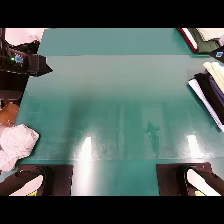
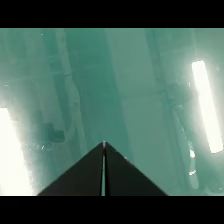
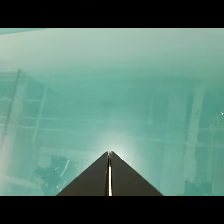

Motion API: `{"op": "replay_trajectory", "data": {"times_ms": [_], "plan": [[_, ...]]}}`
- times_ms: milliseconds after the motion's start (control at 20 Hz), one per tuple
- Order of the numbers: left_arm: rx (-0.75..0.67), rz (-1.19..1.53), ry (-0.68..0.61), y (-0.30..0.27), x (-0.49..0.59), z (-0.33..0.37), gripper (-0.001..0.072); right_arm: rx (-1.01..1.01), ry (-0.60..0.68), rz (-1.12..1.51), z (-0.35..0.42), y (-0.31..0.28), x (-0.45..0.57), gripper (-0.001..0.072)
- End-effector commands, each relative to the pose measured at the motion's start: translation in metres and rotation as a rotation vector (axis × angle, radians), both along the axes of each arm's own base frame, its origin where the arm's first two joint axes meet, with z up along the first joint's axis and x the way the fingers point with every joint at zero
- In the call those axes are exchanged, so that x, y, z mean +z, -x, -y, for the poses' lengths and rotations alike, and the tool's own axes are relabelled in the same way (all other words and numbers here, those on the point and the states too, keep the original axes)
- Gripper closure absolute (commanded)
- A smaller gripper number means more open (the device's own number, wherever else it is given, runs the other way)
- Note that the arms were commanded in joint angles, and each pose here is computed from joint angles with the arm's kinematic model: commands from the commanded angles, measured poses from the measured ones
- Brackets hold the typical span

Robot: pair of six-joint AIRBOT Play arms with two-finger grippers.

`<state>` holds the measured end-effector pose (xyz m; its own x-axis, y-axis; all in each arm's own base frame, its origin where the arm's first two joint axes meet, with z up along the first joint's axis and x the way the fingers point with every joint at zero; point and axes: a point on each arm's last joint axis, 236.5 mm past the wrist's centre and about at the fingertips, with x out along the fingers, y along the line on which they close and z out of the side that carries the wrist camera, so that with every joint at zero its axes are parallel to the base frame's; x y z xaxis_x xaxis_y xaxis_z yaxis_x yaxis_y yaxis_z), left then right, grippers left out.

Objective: Fold the shirts.

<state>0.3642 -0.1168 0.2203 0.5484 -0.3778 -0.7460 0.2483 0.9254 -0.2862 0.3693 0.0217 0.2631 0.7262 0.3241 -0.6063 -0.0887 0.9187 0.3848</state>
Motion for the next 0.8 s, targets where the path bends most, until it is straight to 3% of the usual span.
{"op": "replay_trajectory", "data": {"times_ms": [0, 500, 750], "plan": [[0.0, 0.001, 0.0, 0.0, 0.0, 0.0, 0.0681, 0.001, 0.0, -0.001, -0.001, 0.0, 0.0, 0.0695], [0.001, 0.004, -0.001, -0.001, 0.001, 0.0, 0.0681, 0.001, 0.0, 0.0, -0.001, 0.0, 0.0, 0.0695], [0.027, 0.126, 0.064, -0.023, 0.024, 0.007, 0.0681, -0.003, 0.0, 0.007, 0.0, -0.001, 0.001, 0.0695]]}}
